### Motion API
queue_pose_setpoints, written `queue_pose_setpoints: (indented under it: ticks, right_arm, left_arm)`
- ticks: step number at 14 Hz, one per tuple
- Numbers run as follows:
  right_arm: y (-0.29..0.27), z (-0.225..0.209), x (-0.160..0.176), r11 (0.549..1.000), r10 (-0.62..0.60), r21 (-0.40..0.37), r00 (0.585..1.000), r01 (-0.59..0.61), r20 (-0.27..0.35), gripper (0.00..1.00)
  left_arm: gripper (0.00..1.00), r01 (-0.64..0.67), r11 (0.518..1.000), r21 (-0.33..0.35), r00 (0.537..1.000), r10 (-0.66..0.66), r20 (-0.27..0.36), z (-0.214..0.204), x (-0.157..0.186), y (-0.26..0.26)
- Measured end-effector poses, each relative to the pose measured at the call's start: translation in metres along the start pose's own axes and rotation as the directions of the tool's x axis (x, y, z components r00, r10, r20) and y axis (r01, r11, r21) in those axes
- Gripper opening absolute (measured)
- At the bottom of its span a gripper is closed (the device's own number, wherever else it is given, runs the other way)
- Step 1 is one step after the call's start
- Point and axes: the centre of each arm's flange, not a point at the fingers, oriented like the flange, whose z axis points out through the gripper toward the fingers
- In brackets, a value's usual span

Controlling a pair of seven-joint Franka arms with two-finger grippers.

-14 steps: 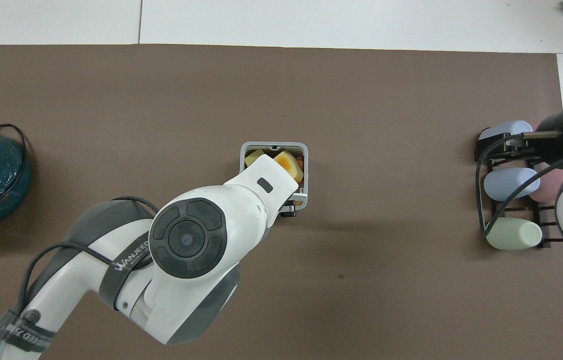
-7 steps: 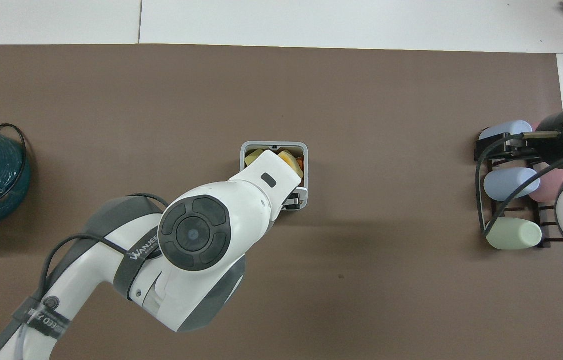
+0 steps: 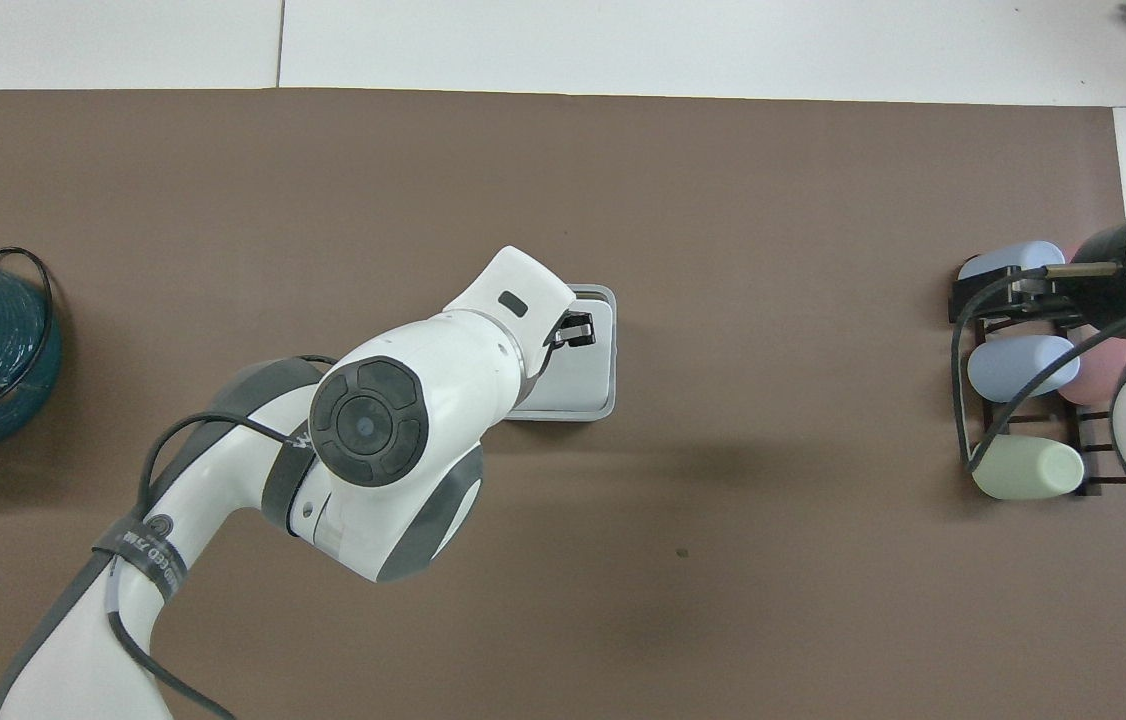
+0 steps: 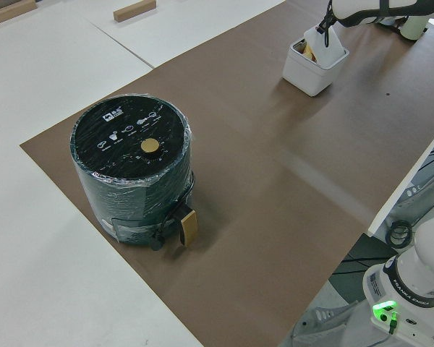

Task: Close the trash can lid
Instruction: 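Swing the lid down over the can with the left gripper, then release the lid and withdraw the left gripper from the can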

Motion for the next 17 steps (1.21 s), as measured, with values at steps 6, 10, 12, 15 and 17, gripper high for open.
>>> queue_pose_setpoints:
  ticks: [6,10,12,15,17]
  right_arm:
    - [0.0,0.0,0.0,1.0,0.0,0.0,1.0,0.0,0.0,1.0]
    - [0.0,0.0,0.0,1.0,0.0,0.0,1.0,0.0,0.0,1.0]
    - [0.0,0.0,0.0,1.0,0.0,0.0,1.0,0.0,0.0,1.0]
    - [0.0,0.0,0.0,1.0,0.0,0.0,1.0,0.0,0.0,1.0]
    - [0.0,0.0,0.0,1.0,0.0,0.0,1.0,0.0,0.0,1.0]
  left_arm:
    - [0.11,0.015,1.0,0.006,1.0,-0.015,-0.008,0.028,0.006,-0.009]
    - [0.11,0.021,1.0,0.001,1.0,-0.021,-0.023,0.04,0.008,-0.014]
    - [0.11,0.021,1.0,-0.005,0.999,-0.021,-0.03,0.041,0.009,-0.013]
    - [0.11,0.02,1.0,-0.008,0.999,-0.02,-0.033,0.042,0.01,-0.012]
    - [0.12,0.02,1.0,0.004,1.0,-0.02,-0.015,0.042,0.013,-0.009]
